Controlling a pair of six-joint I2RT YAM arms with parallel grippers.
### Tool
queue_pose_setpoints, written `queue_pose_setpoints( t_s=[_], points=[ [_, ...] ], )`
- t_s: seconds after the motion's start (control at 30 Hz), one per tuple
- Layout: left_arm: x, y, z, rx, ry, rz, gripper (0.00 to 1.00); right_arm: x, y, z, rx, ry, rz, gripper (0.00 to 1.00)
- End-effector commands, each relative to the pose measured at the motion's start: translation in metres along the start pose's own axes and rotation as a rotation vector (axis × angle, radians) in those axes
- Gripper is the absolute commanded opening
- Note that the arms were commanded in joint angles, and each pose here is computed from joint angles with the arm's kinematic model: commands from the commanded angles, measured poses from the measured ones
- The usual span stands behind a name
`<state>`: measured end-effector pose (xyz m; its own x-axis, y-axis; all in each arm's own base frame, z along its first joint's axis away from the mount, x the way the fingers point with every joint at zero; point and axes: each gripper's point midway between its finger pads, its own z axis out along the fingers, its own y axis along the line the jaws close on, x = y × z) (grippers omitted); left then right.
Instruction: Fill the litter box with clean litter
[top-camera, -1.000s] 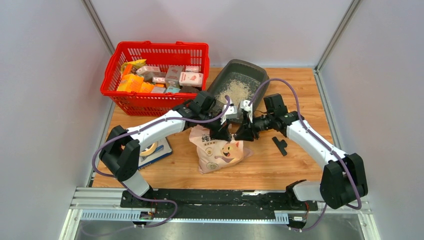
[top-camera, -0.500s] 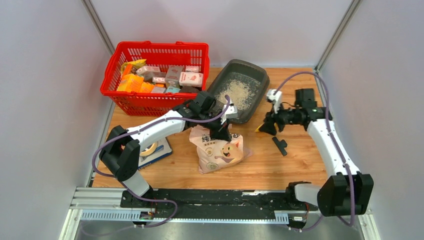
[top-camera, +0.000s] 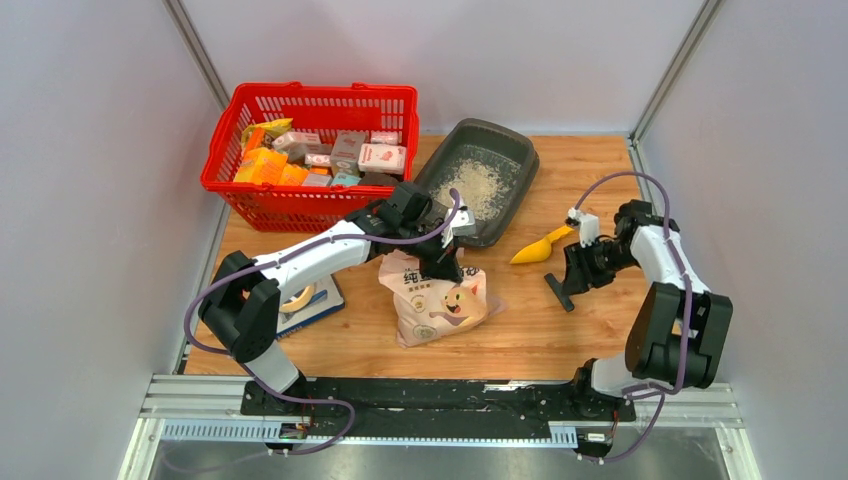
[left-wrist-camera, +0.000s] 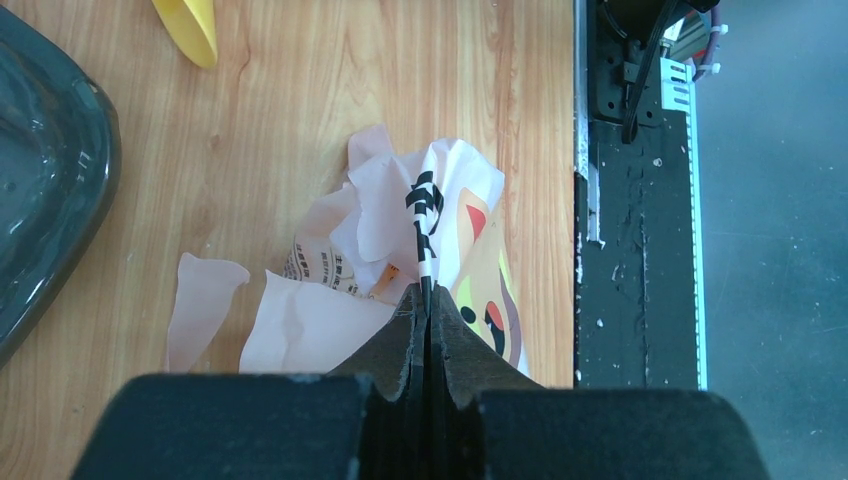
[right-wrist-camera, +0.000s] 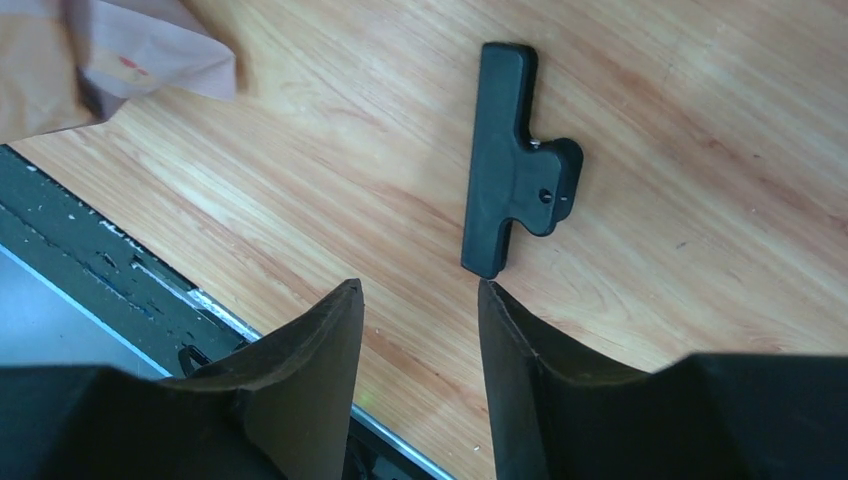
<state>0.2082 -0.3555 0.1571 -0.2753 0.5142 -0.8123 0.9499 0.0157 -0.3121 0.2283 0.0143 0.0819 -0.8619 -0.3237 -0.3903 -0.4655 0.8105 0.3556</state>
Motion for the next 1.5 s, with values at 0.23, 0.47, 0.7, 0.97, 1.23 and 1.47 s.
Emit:
queue_pose_setpoints(
  t_s=[0.23,0.47,0.7,0.97,1.23,1.47],
  points=[
    [-0.016,-0.01,-0.006,0.008,-0.035,0.056,0.0,0.003,-0.042,0.016,0.065,0.062,0.08,0.45],
    [-0.012,-0.011,-0.007,0.009,-0.013,0.066,0.0,0.002,-0.054,0.035,0.023,0.082,0.119,0.42],
    [-0.008,-0.009,-0.006,0.012,0.007,0.059,0.0,-0.008,-0.059,0.045,-0.024,0.061,0.123,0.36],
    [-0.006,-0.009,-0.004,0.019,0.016,0.057,0.0,-0.007,-0.05,0.043,-0.087,0.049,0.054,0.04],
    [-0.008,-0.008,-0.003,0.023,0.016,0.065,0.0,-0.005,-0.021,0.012,-0.11,0.001,-0.059,0.0],
    [-0.009,-0.007,-0.004,0.025,0.013,0.074,0.0,-0.021,0.039,-0.042,-0.139,-0.14,-0.402,0.0]
  ],
)
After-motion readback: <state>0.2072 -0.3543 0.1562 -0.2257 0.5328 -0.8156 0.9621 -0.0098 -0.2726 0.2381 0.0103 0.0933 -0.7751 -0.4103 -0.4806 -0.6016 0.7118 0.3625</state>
